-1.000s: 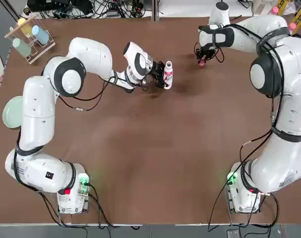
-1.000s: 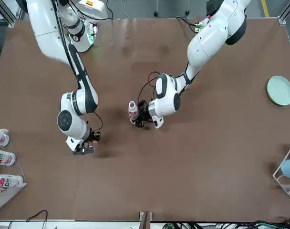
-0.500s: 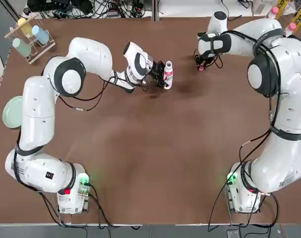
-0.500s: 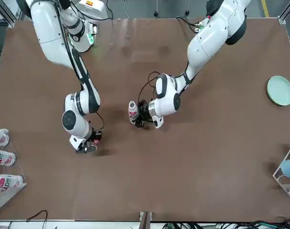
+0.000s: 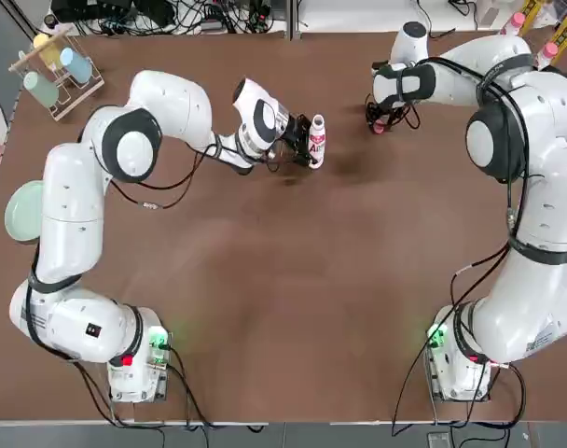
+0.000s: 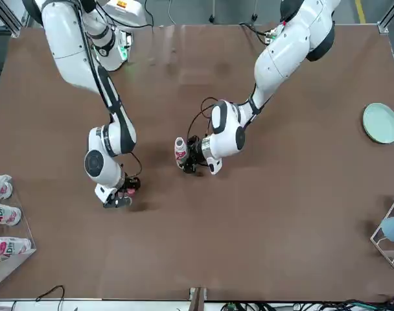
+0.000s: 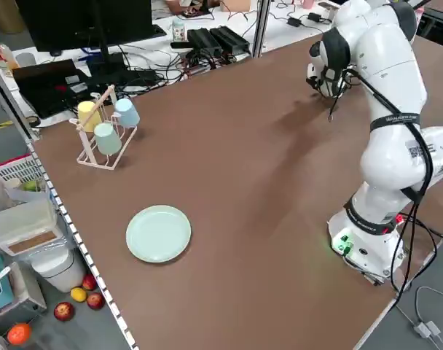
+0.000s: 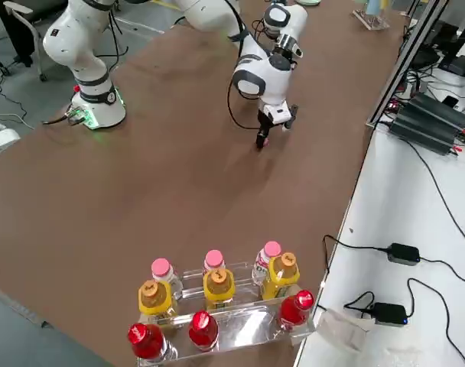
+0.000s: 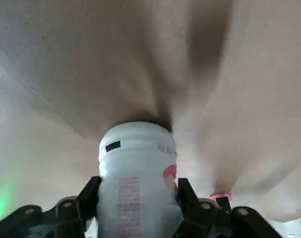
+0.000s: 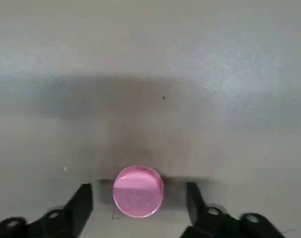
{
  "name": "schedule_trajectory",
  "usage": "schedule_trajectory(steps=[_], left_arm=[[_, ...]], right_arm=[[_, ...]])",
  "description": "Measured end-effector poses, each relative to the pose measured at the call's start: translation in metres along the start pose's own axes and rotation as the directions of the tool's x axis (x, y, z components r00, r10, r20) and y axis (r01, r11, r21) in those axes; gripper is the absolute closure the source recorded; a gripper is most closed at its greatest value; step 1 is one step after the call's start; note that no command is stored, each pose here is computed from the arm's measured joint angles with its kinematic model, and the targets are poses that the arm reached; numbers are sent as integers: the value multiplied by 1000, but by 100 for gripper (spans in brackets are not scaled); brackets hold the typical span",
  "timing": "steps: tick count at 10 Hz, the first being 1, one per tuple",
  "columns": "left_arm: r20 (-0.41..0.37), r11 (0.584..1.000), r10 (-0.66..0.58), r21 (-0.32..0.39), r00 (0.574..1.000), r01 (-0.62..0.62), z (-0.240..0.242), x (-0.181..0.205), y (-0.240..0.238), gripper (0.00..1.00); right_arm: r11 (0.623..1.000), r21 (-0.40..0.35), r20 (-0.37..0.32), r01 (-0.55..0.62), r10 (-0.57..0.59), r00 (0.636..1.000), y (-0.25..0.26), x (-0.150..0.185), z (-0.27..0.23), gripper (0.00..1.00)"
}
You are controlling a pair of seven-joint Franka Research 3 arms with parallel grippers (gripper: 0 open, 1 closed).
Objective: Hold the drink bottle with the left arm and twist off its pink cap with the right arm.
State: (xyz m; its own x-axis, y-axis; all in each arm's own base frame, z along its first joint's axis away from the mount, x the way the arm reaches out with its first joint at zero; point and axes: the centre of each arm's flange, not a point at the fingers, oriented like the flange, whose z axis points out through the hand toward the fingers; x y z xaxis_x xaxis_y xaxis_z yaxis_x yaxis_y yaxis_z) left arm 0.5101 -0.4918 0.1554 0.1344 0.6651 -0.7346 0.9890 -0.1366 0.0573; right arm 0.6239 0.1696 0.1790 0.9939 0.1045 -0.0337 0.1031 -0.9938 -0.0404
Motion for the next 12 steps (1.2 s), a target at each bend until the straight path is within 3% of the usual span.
schedule_trajectory(steps=[1,3,6,7,12], left_arm=[[0,1000,1,0,1000,-1,0,0,0,26],[-5,1000,0,0,1000,0,1,4,1,21],[-13,1000,-2,-2,1000,2,2,12,2,14],[-13,1000,-2,-3,1000,2,2,12,3,1],[-20,1000,19,-19,1000,-20,-4,12,12,0]], right_arm=[[1000,1,8,0,0,1000,0,1,-7,0],[1000,12,25,-16,16,1000,9,7,-53,0],[997,39,69,-66,63,996,45,6,-164,0],[996,45,79,-82,79,994,60,5,-188,0],[986,75,4,-149,149,989,124,-20,-312,0]])
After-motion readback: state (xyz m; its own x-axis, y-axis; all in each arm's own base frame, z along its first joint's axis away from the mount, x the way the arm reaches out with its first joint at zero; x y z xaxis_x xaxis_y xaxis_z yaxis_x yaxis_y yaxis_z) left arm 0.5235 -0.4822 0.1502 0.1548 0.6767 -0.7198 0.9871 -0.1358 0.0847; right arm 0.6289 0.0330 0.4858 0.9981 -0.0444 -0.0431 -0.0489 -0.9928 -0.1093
